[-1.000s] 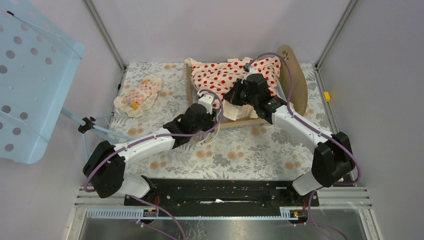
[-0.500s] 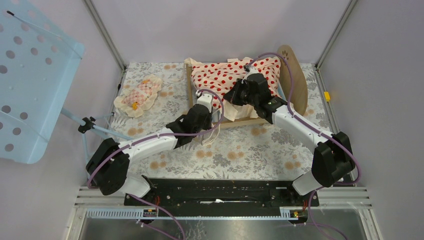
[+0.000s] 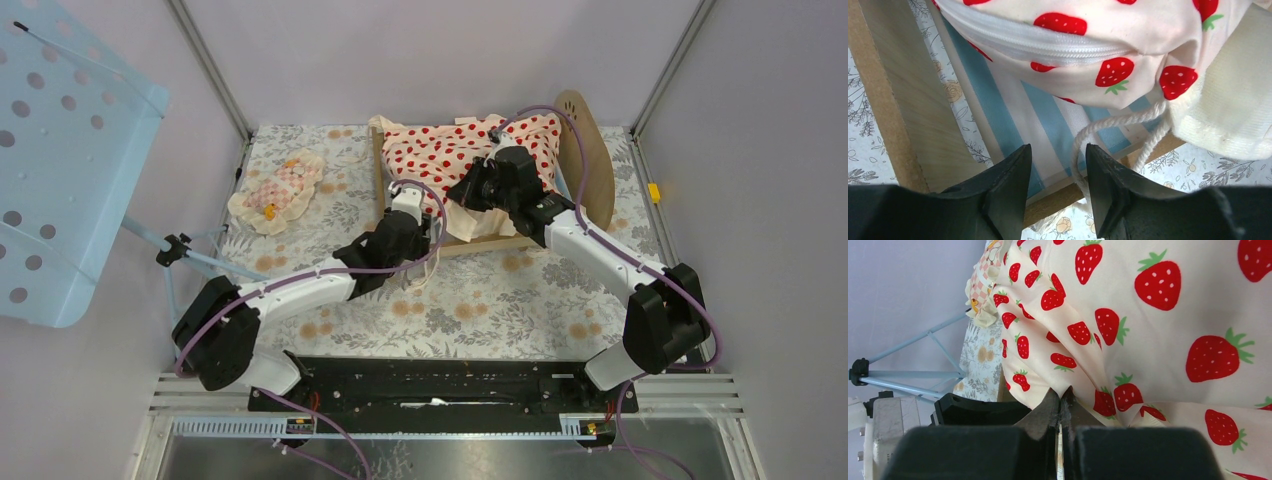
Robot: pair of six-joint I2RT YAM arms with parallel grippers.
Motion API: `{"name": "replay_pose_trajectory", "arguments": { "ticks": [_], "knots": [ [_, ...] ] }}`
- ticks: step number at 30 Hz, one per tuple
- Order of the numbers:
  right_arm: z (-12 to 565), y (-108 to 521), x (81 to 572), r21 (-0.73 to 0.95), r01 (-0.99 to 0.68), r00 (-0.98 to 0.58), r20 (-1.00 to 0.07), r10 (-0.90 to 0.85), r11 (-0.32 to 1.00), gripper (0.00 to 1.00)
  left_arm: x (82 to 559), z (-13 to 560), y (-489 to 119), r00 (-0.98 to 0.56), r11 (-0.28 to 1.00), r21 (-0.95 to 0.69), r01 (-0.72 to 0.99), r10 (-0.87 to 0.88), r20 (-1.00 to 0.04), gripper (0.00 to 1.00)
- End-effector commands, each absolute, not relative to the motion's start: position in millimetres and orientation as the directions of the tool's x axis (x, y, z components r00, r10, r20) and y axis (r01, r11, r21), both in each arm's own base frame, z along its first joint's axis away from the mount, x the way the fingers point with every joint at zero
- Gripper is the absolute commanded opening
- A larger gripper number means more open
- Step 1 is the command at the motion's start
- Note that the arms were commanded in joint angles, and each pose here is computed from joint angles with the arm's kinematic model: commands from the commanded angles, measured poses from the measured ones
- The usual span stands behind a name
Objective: Set up the pet bed
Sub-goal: Cross the ropes on the bed frame.
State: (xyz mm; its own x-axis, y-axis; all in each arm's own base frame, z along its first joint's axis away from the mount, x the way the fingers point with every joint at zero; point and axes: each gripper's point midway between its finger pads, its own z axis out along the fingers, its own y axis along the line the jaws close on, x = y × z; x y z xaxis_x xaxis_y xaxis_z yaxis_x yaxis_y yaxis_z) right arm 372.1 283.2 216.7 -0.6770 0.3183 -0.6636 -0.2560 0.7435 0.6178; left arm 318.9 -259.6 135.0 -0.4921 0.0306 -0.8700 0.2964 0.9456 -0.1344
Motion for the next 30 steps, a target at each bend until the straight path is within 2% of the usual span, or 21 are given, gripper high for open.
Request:
{"name": "replay_pose_trajectory", "arguments": {
  "ticks": [1, 5, 9, 11, 21, 27, 30],
  "knots": [
    [226, 281, 380, 0.626, -0.265, -0.657, -0.674, 0.338, 0.733, 0.0, 328, 138, -260, -0.483, 0.953, -0.133, 0.271, 0.015, -0.876, 0.5],
    [226, 280, 380, 0.624, -0.264, -0.657, -0.675, 0.336, 0.736, 0.0, 333, 130, -260, -0.496, 0.962, -0.112, 0.248, 0.027, -0.868, 0.48],
    [225, 279, 380, 0.619, -0.263, -0.658, -0.676, 0.332, 0.74, 0.0, 340, 129, -256, -0.496, 0.975, -0.08, 0.207, 0.034, -0.868, 0.36],
    [225, 278, 380, 0.617, -0.262, -0.659, -0.676, 0.33, 0.742, 0.0, 341, 133, -250, -0.488, 0.979, -0.058, 0.193, 0.045, -0.872, 0.33],
    [222, 276, 379, 0.619, -0.252, -0.663, -0.67, 0.333, 0.744, 0.0, 346, 171, -220, -0.407, 0.992, 0.025, 0.122, 0.073, -0.911, 0.35],
    [218, 277, 378, 0.624, -0.249, -0.671, -0.663, 0.333, 0.74, 0.0, 353, 180, -209, -0.389, 0.994, 0.048, 0.101, 0.084, -0.918, 0.27],
    [219, 276, 378, 0.624, -0.249, -0.67, -0.664, 0.333, 0.741, 0.0, 356, 182, -206, -0.383, 0.994, 0.05, 0.093, 0.083, -0.92, 0.27]
  ]
}}
